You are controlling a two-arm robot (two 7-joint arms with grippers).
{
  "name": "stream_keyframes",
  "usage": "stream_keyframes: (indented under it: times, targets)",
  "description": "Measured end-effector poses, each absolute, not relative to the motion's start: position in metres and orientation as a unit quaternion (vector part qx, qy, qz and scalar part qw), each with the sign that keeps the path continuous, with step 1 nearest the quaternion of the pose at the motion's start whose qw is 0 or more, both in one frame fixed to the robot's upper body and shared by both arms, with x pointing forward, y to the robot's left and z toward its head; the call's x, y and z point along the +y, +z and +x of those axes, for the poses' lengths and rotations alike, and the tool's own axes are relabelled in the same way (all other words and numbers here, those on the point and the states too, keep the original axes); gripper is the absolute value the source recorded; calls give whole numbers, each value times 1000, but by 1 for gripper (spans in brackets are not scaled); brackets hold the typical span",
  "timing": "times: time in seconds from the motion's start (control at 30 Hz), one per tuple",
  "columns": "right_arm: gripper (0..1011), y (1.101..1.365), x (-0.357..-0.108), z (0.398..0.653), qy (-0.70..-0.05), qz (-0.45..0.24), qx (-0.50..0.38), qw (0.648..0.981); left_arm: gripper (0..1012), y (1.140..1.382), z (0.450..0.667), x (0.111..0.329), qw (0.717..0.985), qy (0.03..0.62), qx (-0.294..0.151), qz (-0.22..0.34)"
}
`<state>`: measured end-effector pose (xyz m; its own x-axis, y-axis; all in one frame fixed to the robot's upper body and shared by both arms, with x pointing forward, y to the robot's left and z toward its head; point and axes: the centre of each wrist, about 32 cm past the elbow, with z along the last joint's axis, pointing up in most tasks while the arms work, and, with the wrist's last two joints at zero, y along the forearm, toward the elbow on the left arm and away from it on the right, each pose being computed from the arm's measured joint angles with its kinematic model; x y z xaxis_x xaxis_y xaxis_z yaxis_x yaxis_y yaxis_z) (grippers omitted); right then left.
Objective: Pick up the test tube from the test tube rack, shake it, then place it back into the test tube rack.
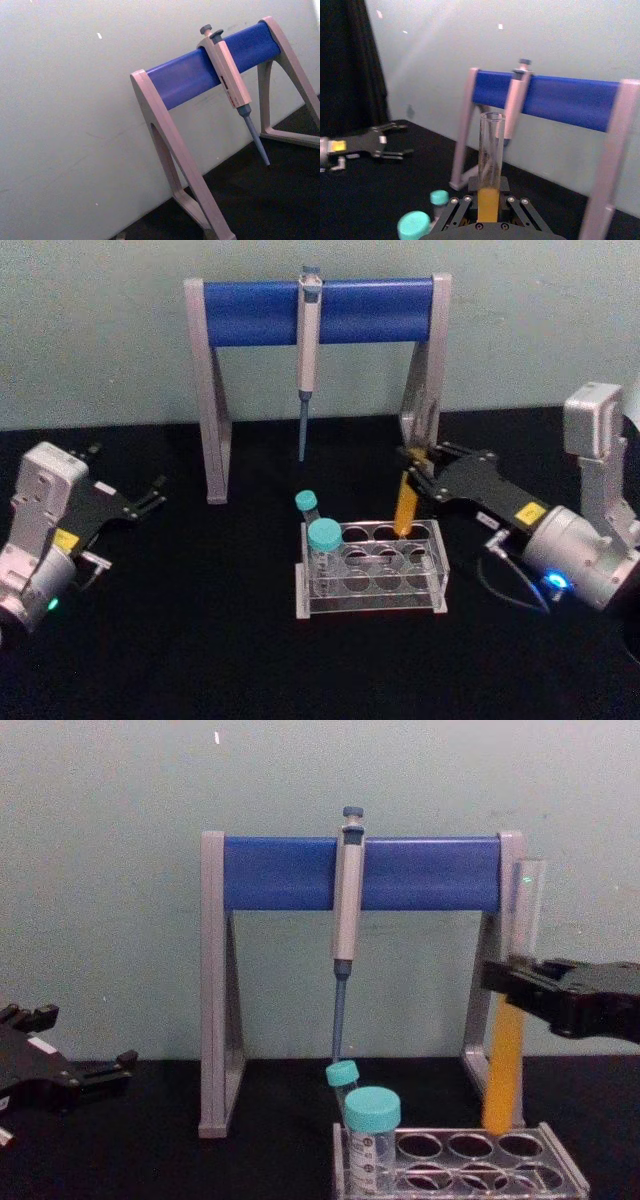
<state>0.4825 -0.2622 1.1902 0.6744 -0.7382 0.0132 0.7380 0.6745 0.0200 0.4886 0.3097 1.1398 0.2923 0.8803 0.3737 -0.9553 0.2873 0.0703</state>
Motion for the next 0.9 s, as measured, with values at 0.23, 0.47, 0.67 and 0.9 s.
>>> stream_keyframes:
  times: [0.23, 0.47, 0.67, 0.9]
  targets:
    - [230, 1190, -244, 497, -372, 20, -2, 928, 1001, 1140, 489, 310, 791, 580, -132, 141]
    - [230, 1193, -241, 513, -375, 27, -9, 926, 1001, 1140, 489, 310, 791, 580, -132, 141]
    - [229, 1195, -246, 518, -396, 28, -12, 918, 1001, 1140, 489, 310, 791, 580, -132, 141]
    - [229, 1195, -257, 516, -419, 20, -11, 908, 1001, 1140, 489, 310, 791, 580, -132, 141]
